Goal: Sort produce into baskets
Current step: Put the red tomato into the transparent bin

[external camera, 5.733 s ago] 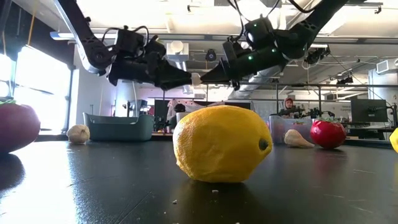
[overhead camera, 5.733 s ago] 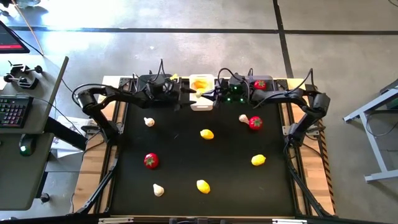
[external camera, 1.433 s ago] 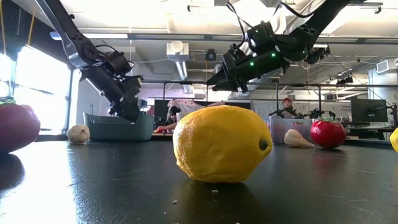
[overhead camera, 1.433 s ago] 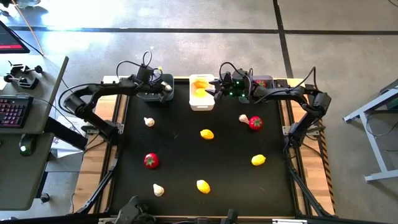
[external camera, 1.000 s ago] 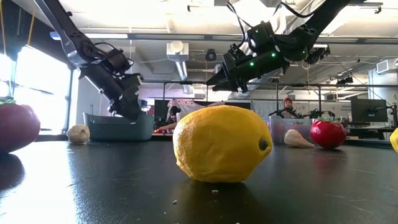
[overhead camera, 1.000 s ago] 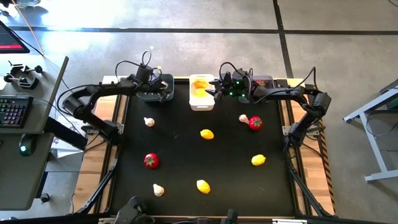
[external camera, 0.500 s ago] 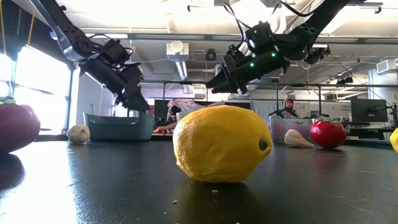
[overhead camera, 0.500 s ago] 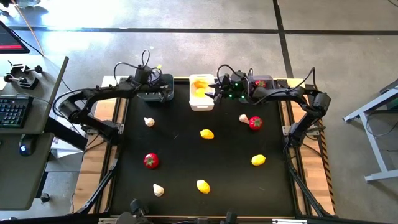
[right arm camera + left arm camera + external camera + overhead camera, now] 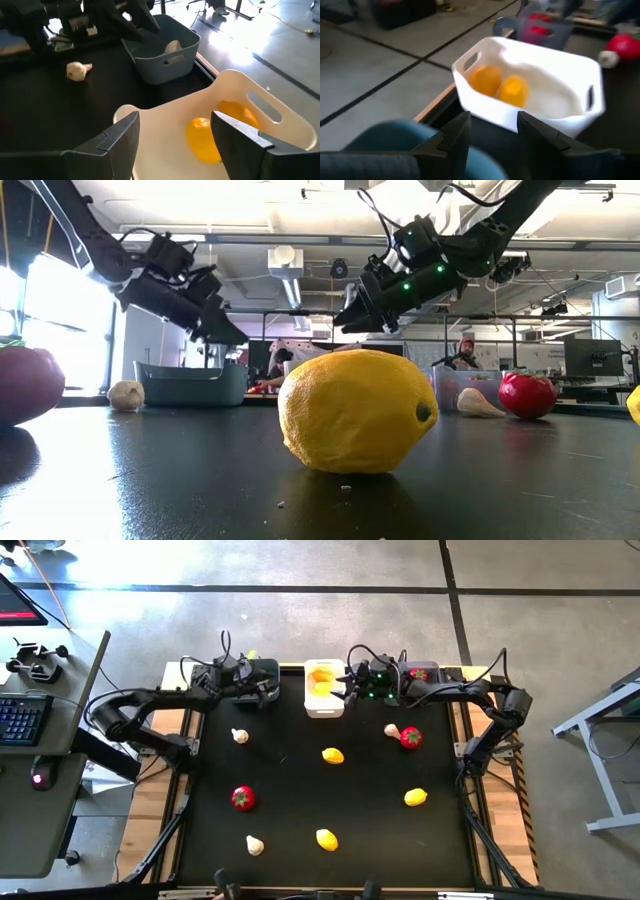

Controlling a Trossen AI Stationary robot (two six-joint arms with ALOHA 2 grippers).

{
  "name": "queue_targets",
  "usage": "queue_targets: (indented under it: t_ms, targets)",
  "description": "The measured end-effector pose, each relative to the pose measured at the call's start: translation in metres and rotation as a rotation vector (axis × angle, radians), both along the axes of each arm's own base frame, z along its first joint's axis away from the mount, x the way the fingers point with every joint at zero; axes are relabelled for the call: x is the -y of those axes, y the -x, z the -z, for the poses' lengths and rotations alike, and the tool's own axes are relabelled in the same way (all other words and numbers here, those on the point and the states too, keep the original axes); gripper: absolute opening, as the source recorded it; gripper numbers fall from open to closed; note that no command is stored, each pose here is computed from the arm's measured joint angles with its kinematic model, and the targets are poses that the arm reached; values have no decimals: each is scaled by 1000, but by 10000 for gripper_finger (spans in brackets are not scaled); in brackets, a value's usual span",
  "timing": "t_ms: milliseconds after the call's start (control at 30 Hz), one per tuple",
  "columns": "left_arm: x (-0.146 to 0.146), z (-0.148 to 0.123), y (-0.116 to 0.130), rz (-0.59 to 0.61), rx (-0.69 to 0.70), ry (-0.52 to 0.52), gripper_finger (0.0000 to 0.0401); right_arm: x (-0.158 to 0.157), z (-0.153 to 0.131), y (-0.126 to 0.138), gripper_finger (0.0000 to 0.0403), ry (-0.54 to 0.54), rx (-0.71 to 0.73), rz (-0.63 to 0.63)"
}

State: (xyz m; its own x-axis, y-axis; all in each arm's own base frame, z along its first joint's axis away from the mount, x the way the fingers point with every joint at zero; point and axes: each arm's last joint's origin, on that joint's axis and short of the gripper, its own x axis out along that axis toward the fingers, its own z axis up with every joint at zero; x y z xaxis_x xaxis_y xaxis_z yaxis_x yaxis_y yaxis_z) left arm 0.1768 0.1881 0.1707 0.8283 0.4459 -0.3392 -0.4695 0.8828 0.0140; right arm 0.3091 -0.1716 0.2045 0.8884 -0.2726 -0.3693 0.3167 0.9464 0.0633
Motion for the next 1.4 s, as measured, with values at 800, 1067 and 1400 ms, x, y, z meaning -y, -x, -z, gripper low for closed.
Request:
queue_targets:
  t_ms: [800, 1067, 1400]
  targets:
    - [41, -7, -32, 428, 68, -44, 14, -94, -14, 25, 237, -364, -504, 157]
    - [48, -7, -37, 489, 80, -29, 10, -119, -47, 55, 237, -424, -877, 409]
    - [49, -8, -37, 488, 84, -34, 9, -124, -51, 76, 140, -348, -1133, 380]
